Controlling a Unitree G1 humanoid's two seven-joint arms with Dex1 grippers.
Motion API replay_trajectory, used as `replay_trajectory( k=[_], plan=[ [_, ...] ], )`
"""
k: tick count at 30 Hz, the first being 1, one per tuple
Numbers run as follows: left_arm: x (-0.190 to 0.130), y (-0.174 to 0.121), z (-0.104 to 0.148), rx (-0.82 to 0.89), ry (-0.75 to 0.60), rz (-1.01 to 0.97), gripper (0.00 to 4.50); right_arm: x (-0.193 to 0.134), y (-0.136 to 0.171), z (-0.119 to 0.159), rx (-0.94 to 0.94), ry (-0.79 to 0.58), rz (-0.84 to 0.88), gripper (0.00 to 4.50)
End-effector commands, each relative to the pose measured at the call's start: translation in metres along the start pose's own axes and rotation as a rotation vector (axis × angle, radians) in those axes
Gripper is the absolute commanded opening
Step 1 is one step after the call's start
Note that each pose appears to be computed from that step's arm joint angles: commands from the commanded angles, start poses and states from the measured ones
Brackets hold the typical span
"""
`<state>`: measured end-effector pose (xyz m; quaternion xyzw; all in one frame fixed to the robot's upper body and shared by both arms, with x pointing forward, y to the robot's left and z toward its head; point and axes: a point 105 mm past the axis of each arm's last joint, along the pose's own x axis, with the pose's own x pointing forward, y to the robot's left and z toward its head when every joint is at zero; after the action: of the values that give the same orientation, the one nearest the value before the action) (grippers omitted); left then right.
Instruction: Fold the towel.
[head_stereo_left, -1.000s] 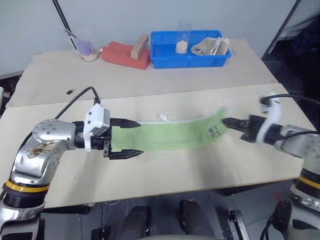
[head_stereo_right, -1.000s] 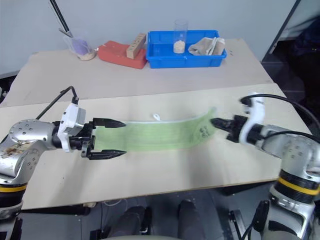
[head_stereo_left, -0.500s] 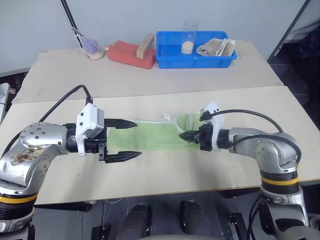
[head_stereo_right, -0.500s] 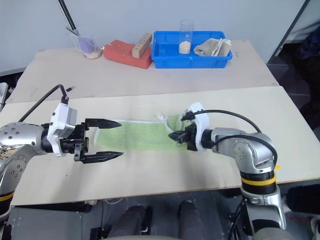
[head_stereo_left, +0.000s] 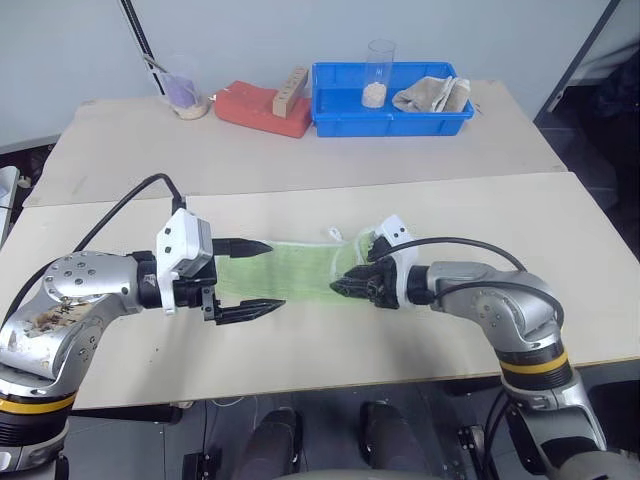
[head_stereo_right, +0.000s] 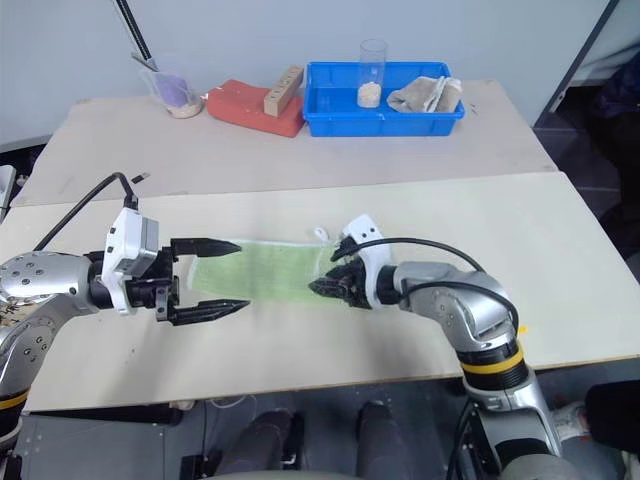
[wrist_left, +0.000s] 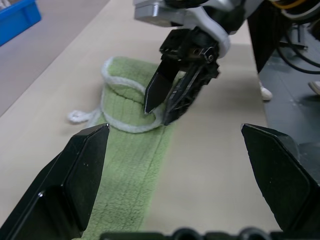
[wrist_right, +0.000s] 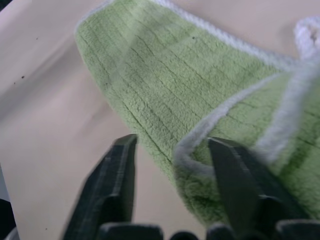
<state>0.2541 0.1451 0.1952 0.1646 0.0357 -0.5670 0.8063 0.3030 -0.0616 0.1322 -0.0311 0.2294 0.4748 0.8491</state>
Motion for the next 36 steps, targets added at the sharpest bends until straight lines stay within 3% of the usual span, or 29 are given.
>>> replay_trajectory(
  k=[1, 3, 11, 20, 21, 25, 36],
  plan=[
    [-0.004, 0.007, 0.0, 0.0, -0.016, 0.075, 4.5, -0.01, 0.022, 0.033, -0.177, -0.107, 0.085, 2.58],
    [-0.006, 0.01, -0.004, -0.024, -0.016, 0.111, 4.5, -0.017, 0.03, 0.038, -0.237, -0.122, 0.123, 2.58],
    [-0.029, 0.012, -0.024, -0.115, -0.074, 0.388, 4.5, -0.048, 0.005, 0.039, -0.386, -0.094, 0.02, 2.58],
    [-0.059, 0.01, -0.074, -0.494, -0.176, 0.875, 4.5, -0.05, 0.016, 0.054, -0.517, -0.152, 0.118, 2.58],
    [-0.059, 0.009, -0.079, -0.541, -0.183, 0.922, 4.5, -0.05, 0.017, 0.055, -0.522, -0.155, 0.132, 3.12],
    [-0.049, 0.003, -0.095, -0.709, -0.191, 1.02, 4.5, -0.048, 0.022, 0.055, -0.562, -0.146, 0.177, 4.41],
    [-0.004, 0.015, -0.117, -0.957, -0.144, 1.173, 4.5, -0.05, 0.017, 0.055, -0.641, -0.111, 0.202, 4.49]
  ],
)
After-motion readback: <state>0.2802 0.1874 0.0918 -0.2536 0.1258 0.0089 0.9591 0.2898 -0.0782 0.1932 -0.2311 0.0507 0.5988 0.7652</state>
